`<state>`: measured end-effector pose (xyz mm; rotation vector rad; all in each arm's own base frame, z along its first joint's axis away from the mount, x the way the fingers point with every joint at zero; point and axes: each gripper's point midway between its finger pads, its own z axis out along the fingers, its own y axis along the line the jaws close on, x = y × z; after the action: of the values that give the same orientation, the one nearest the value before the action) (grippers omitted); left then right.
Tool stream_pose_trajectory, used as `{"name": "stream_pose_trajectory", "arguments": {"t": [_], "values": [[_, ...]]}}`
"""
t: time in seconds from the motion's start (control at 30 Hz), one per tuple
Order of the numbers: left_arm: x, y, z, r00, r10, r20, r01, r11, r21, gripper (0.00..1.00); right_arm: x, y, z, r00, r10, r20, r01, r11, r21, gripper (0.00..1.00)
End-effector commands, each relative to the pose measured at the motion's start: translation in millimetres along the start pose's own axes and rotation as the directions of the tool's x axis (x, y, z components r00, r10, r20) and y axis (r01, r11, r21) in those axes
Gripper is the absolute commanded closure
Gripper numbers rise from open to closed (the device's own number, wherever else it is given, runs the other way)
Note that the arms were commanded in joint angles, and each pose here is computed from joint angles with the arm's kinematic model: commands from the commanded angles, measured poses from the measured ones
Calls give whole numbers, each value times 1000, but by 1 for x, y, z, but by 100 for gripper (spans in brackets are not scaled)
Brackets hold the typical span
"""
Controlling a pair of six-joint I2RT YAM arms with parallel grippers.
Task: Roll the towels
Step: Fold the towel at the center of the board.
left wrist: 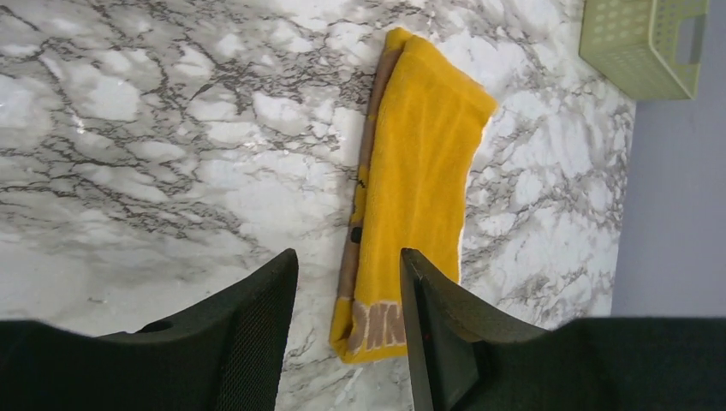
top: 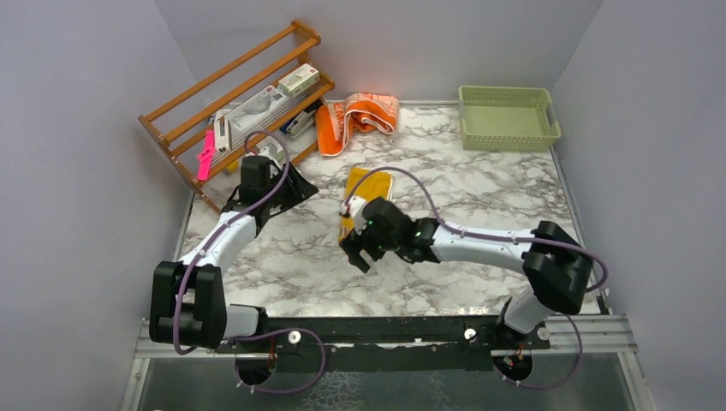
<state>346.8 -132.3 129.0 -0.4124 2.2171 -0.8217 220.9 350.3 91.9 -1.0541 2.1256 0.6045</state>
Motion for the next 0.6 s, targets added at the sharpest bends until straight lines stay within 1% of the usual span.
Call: {"name": "stream_pose_trajectory", "arguments": {"t": [0.0, 0.1, 0.17, 0.27, 0.43, 0.57], "values": [[17, 14, -7, 996, 33, -88, -32, 999, 8, 50, 6, -15, 11, 961, -256, -105, 275, 927, 254, 19], [19, 16, -10, 995, 31, -98, -29, 999, 19, 50, 10, -14, 24, 927, -337, -168, 372, 884, 284, 26], [20, 17, -11, 994, 30, -103, -28, 999, 26, 49, 11, -17, 29, 910, -365, -197, 411, 857, 310, 32], [22, 19, -13, 994, 27, -108, -24, 999, 36, 50, 14, -23, 38, 892, -387, -233, 447, 830, 332, 46], [24, 23, -15, 993, 26, -119, -21, 999, 42, 50, 18, -22, 49, 882, -399, -250, 464, 826, 319, 59], [24, 25, -15, 992, 24, -123, -18, 999, 47, 50, 23, -20, 56, 879, -400, -261, 467, 832, 300, 65]]}}
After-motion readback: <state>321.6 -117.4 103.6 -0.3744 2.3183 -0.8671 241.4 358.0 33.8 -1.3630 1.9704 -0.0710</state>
